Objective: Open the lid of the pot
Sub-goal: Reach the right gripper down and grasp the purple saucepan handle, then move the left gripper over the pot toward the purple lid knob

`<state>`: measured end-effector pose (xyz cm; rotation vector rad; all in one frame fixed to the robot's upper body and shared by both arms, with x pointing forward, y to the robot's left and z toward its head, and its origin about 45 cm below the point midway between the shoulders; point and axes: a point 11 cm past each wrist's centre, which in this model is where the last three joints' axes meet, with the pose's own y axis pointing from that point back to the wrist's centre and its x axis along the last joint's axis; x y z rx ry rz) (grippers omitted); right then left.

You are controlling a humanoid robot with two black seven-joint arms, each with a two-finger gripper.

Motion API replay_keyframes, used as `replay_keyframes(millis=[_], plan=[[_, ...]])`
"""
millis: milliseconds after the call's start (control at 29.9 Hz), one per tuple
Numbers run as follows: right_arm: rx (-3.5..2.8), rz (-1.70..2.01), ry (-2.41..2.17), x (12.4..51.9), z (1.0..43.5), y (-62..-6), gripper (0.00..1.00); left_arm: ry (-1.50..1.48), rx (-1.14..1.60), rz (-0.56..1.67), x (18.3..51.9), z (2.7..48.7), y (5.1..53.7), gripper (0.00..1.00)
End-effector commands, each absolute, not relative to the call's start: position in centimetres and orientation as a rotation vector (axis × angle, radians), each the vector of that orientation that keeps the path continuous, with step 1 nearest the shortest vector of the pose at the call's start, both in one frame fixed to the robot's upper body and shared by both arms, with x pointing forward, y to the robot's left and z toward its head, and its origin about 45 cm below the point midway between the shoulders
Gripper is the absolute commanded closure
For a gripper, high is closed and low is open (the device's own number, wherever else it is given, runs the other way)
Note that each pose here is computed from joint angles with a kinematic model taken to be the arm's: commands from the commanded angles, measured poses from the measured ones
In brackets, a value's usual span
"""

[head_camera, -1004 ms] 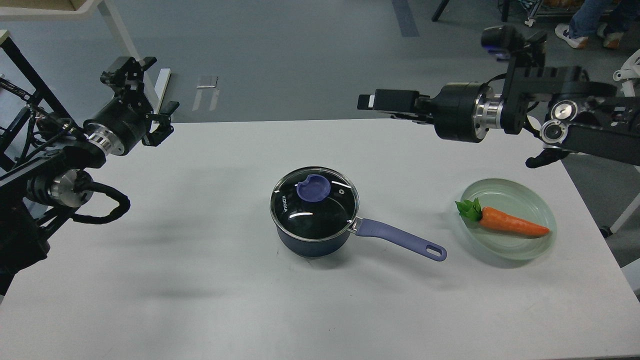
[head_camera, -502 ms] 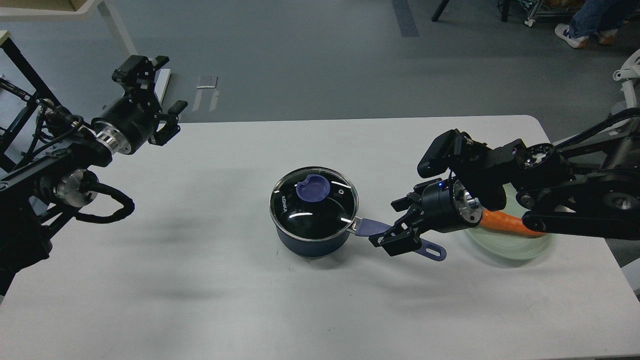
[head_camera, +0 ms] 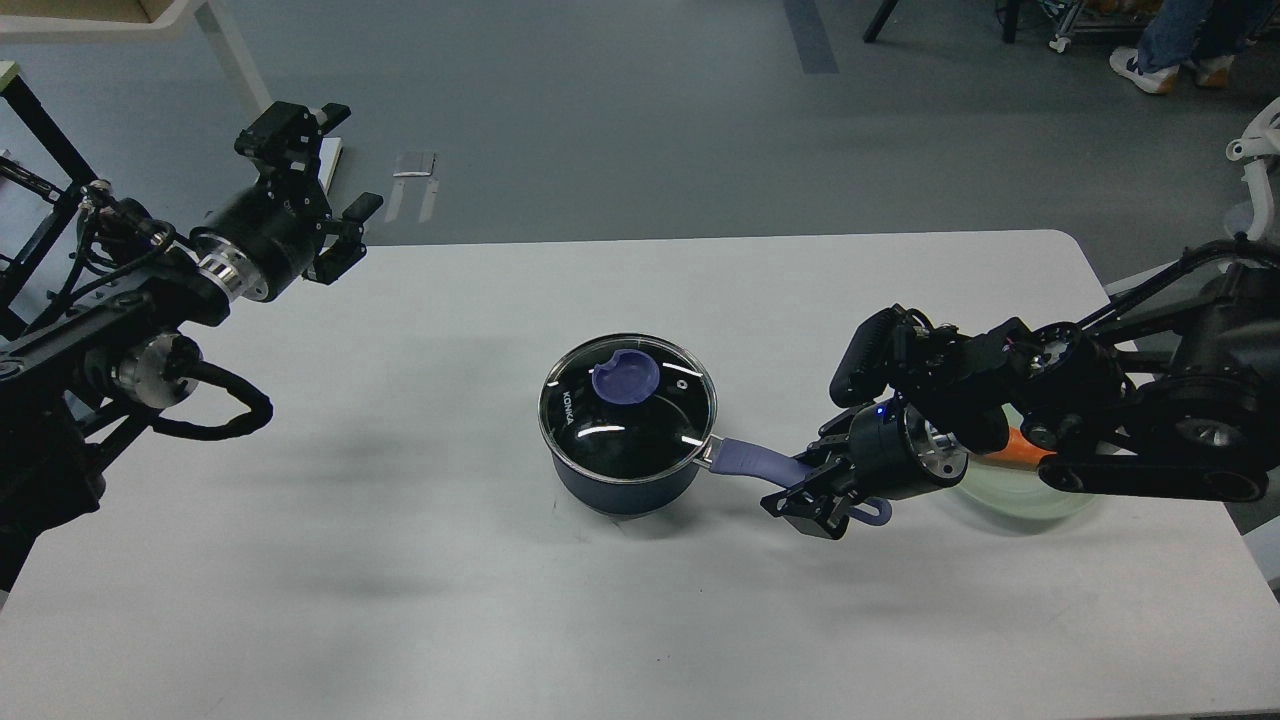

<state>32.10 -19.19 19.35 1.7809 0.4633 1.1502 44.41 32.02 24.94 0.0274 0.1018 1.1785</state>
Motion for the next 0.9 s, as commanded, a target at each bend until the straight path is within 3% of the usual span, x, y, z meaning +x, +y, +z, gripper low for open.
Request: replay_keyframes(millis=[0,435,870], plan=[[1.778,1.151,0.458,32.2,19.4,-19.2,0.62,0.02,0.071,1.072,43.7,25.5,29.2,0.01],[1.774,1.156,0.452,32.5,19.6,-19.3,0.85,-0.496,0.269,0.759,40.4,27.0,20.2,0.01],[1.779,1.161,0.446,32.5,19.6,-19.2,0.89,-1.06,0.584,0.375,37.0,22.3,17.6,0.02]])
